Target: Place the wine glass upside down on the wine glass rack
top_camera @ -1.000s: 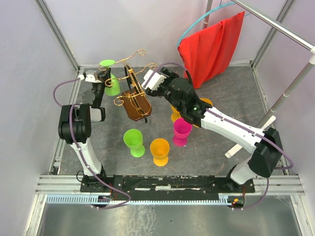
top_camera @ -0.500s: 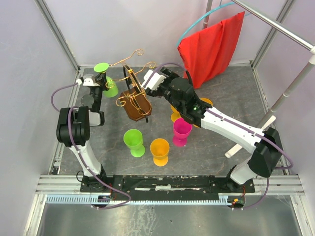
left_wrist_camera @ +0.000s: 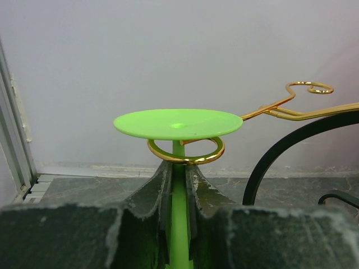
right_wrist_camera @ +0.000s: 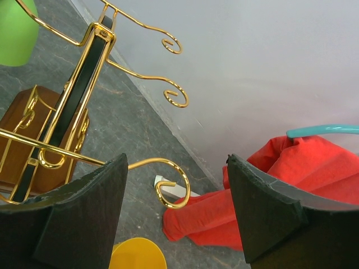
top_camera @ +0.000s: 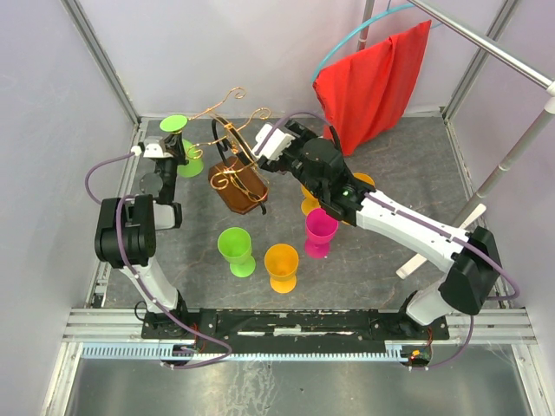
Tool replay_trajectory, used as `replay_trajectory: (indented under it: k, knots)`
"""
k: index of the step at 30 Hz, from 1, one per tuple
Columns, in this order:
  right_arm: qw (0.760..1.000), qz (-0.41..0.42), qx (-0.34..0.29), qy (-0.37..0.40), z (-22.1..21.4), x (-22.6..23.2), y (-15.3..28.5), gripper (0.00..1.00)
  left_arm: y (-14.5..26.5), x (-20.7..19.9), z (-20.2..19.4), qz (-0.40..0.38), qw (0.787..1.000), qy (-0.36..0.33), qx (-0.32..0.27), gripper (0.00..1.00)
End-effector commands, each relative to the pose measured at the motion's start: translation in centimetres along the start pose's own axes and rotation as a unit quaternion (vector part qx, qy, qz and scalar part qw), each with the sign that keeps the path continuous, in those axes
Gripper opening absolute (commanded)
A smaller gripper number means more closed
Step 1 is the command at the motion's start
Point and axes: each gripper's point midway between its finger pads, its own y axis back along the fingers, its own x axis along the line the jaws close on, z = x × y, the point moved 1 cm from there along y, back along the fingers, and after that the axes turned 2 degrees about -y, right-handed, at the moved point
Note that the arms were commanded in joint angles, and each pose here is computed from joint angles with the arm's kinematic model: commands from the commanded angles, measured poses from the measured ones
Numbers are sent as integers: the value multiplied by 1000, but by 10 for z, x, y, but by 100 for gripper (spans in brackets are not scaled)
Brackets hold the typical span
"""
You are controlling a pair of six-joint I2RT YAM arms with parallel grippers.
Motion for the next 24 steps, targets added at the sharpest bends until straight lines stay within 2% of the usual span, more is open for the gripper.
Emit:
replay_trajectory:
  k: [1,10,24]
  knots:
    - [999,-26,-34,-19,21,-22,13,79,0,7,59,10,994,-45,-104,3]
    - [999,-23,-29,-16,17,-18,9,80,-1,15,56,22,994,-40,-102,3]
    - [999,-16,-34,-18,17,-14,9,81,20,1,69,-3,994,-51,-100,3]
